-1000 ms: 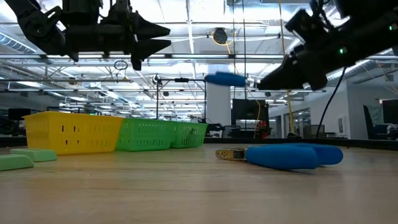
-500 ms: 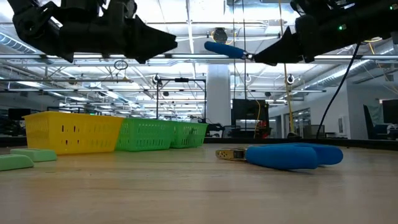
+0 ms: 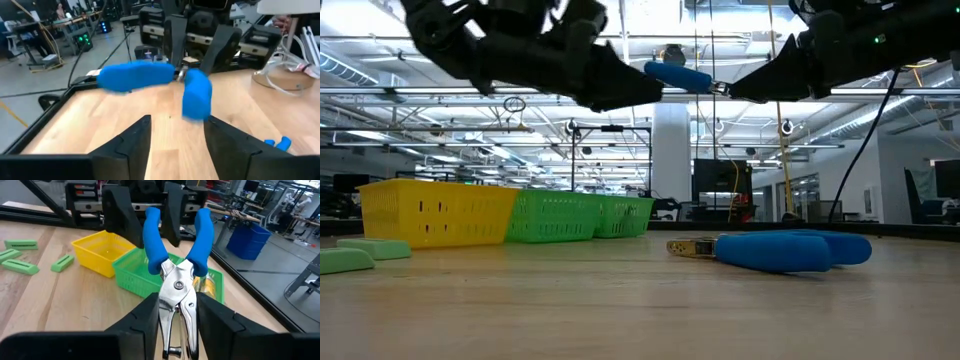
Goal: Pick & Place School Supplies
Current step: Put the top blue hole puncher into the bottom green bin
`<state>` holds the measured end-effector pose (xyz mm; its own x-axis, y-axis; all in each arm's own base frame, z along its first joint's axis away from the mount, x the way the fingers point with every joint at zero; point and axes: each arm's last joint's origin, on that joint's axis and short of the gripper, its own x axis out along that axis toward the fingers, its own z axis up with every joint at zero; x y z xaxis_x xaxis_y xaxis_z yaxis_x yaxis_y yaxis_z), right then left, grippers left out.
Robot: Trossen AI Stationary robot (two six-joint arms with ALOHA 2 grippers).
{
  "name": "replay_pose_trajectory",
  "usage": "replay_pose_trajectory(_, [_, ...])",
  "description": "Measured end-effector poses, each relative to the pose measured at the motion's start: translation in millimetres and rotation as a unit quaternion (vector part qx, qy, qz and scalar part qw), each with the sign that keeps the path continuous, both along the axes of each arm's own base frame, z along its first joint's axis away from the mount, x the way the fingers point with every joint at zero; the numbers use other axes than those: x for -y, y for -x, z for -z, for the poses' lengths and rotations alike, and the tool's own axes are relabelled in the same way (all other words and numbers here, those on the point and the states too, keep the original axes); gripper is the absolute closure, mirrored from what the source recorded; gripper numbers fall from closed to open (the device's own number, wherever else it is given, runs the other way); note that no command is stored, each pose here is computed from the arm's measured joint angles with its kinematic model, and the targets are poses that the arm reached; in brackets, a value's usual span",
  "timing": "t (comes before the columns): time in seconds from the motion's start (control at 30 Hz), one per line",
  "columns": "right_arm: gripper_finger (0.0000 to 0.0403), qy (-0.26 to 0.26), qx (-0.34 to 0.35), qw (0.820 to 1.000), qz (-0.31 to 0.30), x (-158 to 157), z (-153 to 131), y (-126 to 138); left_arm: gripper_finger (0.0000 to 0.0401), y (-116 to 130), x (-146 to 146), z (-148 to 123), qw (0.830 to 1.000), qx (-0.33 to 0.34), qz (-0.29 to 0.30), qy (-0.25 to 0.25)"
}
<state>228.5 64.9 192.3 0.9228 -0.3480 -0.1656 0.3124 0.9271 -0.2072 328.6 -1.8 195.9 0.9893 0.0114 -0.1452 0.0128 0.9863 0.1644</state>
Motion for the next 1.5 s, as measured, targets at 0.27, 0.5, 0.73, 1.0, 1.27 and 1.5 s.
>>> replay_pose_trajectory(0.27, [0.0292, 0.003, -0.007, 1.000, -0.004, -1.5, 1.3, 0.7, 0.0158, -8.2, 13.9, -7.1, 0.998, 0.010, 0.028, -0.048])
replay_pose_trajectory(0.5, [0.0296, 0.001, -0.006, 1.000, -0.004, -1.6, 1.3, 0.7, 0.0140, -7.9, 15.4, -8.4, 0.998, 0.014, 0.030, -0.051])
replay_pose_trajectory(0.73, [0.0290, -0.003, -0.005, 1.000, -0.004, -1.6, 1.3, 0.7, 0.0168, -8.0, 12.7, -8.6, 0.998, 0.015, 0.025, -0.047])
replay_pose_trajectory(1.0, [0.0297, -0.008, -0.004, 1.000, -0.003, -1.6, 1.4, 0.7, 0.0239, -8.0, 12.5, -8.7, 0.999, 0.015, 0.025, -0.046])
replay_pose_trajectory(1.27, [0.0290, -0.008, -0.004, 1.000, -0.004, -1.6, 1.3, 0.7, 0.0315, -7.9, 12.7, -8.7, 0.999, 0.015, 0.027, -0.040])
replay_pose_trajectory(1.5, [0.0292, -0.007, -0.004, 1.000, -0.003, -1.5, 1.1, 0.5, 0.0335, -7.9, 11.2, -8.5, 0.998, 0.015, 0.032, -0.044])
